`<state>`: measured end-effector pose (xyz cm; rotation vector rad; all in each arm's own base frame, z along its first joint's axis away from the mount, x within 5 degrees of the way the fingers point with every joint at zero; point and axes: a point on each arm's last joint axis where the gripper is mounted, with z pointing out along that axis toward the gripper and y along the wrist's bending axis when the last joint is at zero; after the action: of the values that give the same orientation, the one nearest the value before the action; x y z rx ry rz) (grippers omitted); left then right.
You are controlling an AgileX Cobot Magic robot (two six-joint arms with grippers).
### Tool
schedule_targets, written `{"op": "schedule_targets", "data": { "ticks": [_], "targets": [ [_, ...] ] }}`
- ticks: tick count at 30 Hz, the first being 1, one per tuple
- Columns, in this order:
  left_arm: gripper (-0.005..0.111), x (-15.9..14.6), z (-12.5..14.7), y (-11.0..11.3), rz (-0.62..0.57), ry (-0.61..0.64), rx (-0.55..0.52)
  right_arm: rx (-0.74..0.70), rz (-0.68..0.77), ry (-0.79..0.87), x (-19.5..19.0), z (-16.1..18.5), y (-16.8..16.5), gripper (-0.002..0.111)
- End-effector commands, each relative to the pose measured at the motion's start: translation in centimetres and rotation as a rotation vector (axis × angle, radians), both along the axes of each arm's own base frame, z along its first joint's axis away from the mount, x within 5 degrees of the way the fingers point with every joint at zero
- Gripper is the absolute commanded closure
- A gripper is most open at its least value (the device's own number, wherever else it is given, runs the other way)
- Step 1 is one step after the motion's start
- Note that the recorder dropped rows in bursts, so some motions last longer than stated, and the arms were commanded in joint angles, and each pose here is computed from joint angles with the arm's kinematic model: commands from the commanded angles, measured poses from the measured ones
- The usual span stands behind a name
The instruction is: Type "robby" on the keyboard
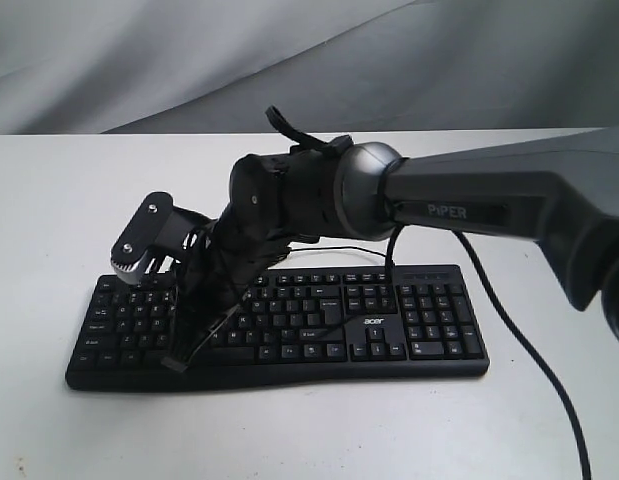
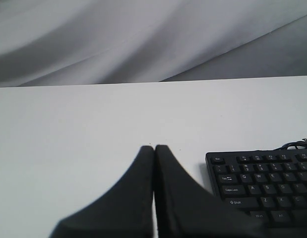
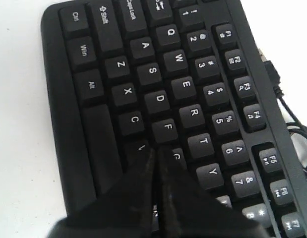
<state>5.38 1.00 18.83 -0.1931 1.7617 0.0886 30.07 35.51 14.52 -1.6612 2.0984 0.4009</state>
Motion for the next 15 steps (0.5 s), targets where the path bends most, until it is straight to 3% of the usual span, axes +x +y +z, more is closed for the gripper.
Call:
{"op": "schedule_targets", "data": {
  "ticks": [1, 15],
  "targets": [
    [0.106, 0.0, -0.1, 0.0, 0.002, -0.005, -0.011, -0.019, 0.007, 0.011, 0.0, -0.8, 0.0, 0.108],
    [0.106, 0.0, -0.1, 0.0, 0.002, -0.005, -0.011, -0.031, 0.003, 0.031, 0.0, -1.8, 0.1, 0.108]
  ]
}}
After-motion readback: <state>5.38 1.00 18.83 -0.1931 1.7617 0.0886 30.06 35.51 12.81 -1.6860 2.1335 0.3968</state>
